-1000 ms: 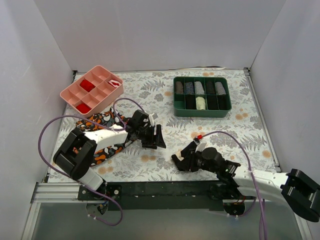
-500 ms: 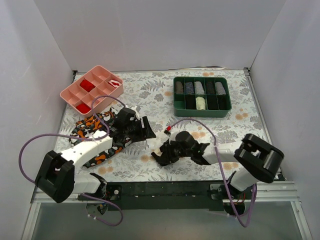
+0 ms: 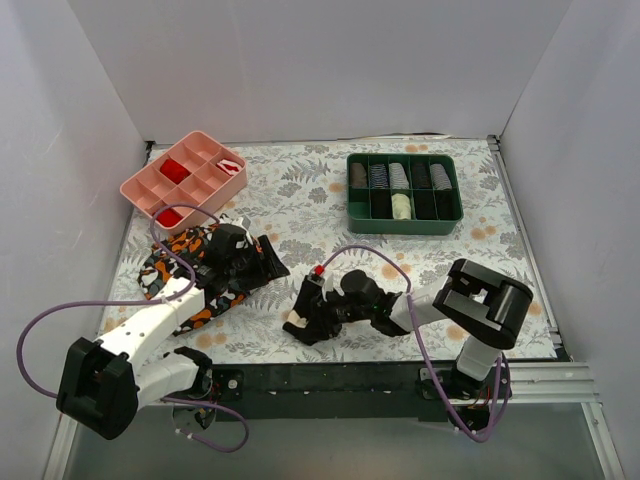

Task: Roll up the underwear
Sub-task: Roll the underwear to the center of the board.

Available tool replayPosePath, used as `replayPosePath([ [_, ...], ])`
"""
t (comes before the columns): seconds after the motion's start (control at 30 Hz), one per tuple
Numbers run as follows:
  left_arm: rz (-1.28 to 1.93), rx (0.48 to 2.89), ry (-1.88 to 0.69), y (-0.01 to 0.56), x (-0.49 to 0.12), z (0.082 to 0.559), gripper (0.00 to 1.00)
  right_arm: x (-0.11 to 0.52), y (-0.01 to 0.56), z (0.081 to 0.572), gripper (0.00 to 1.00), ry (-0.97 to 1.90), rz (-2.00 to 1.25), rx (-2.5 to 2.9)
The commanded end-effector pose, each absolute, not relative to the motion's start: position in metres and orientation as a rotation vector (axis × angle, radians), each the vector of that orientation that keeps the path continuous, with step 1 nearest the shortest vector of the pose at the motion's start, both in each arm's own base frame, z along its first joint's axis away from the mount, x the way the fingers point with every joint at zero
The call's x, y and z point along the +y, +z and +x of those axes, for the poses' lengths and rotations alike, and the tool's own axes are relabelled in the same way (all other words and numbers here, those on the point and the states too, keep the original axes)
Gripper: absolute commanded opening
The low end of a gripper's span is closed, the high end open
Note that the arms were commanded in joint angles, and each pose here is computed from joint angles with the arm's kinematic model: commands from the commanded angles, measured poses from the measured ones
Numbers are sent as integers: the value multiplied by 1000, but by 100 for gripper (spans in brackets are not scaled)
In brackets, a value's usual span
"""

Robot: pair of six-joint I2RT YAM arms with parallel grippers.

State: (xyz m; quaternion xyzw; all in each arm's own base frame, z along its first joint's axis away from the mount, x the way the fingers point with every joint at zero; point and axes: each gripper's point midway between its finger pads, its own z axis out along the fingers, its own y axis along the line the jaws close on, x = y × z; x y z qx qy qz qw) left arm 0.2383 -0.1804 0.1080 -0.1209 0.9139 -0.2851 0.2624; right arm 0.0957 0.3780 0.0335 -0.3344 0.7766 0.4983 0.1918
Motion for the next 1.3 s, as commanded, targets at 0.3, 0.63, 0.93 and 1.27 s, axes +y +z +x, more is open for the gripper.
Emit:
replayPosePath([
  [0.3, -105, 2431, -1147, 110, -213, 199, 64, 351, 41, 89, 1, 1793, -624, 2303],
  [0.63, -52, 2397, -1278, 95, -221, 173, 64, 345, 30, 109, 1, 1751, -339, 2564],
  [0.93, 5, 2437, -1282, 68, -235, 159, 64, 336, 21, 114, 1, 1718, -198, 2658],
  [1.27, 27, 2461, -1279, 41, -239, 153, 63, 327, 9, 115, 1, 1646, -133, 2718],
])
